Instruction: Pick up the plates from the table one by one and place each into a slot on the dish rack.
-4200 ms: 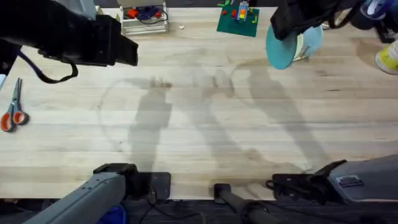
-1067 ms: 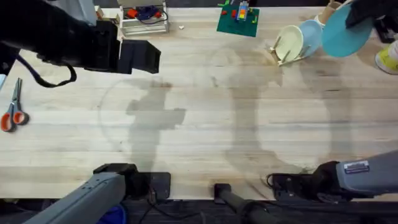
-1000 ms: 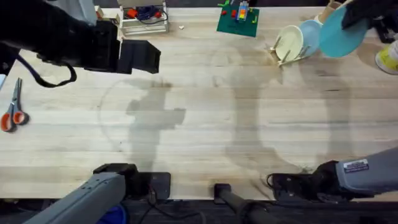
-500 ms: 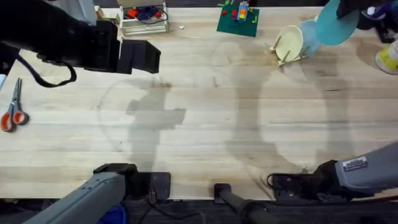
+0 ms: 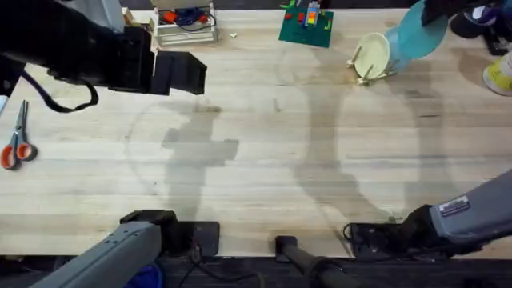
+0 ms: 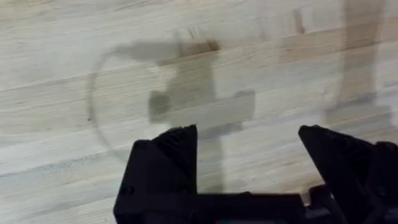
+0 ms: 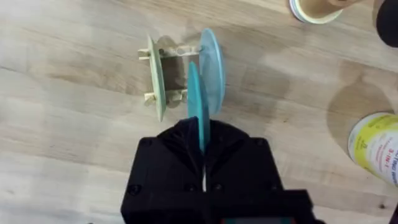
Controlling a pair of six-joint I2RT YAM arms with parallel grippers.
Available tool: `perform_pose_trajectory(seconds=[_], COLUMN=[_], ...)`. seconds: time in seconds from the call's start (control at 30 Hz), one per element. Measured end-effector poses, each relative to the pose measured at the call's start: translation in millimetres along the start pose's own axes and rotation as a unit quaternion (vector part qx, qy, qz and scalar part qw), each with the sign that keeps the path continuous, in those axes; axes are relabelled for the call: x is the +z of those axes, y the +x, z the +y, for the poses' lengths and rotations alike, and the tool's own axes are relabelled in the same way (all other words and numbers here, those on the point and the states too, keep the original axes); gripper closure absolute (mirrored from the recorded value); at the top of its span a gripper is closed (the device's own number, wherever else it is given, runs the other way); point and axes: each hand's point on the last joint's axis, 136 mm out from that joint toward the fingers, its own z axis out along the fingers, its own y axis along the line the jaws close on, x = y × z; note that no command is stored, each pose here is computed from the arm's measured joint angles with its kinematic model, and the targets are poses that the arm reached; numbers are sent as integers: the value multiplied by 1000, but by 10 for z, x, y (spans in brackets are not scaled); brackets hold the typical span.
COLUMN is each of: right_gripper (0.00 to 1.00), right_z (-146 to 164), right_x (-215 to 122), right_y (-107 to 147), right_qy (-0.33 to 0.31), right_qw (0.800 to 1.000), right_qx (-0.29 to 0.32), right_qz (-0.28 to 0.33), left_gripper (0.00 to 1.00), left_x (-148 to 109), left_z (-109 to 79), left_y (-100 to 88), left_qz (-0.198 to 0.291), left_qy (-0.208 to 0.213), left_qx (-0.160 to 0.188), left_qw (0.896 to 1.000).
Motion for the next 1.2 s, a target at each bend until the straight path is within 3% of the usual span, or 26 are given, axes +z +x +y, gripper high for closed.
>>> perform_pose_trajectory(seconds=[0.5,0.8,1.2], right_gripper=[971,971,971], right_z=[26,159,55], right_x=[104,478,516], right_y=[-318,-270,-222], right_qy=[12,-9,20], right_qw=[999,1000,1000], right_qx=[-8,-13,-13], right_qz=[-48,-11,5], left_gripper=[6,5,6], left_x=[0,-1,-1], left_z=[0,0,0], left_y=[1,-1,0], left_qz=[0,0,0], left_qy=[0,0,0], left_qx=[0,0,0], left_qw=[1000,1000,1000])
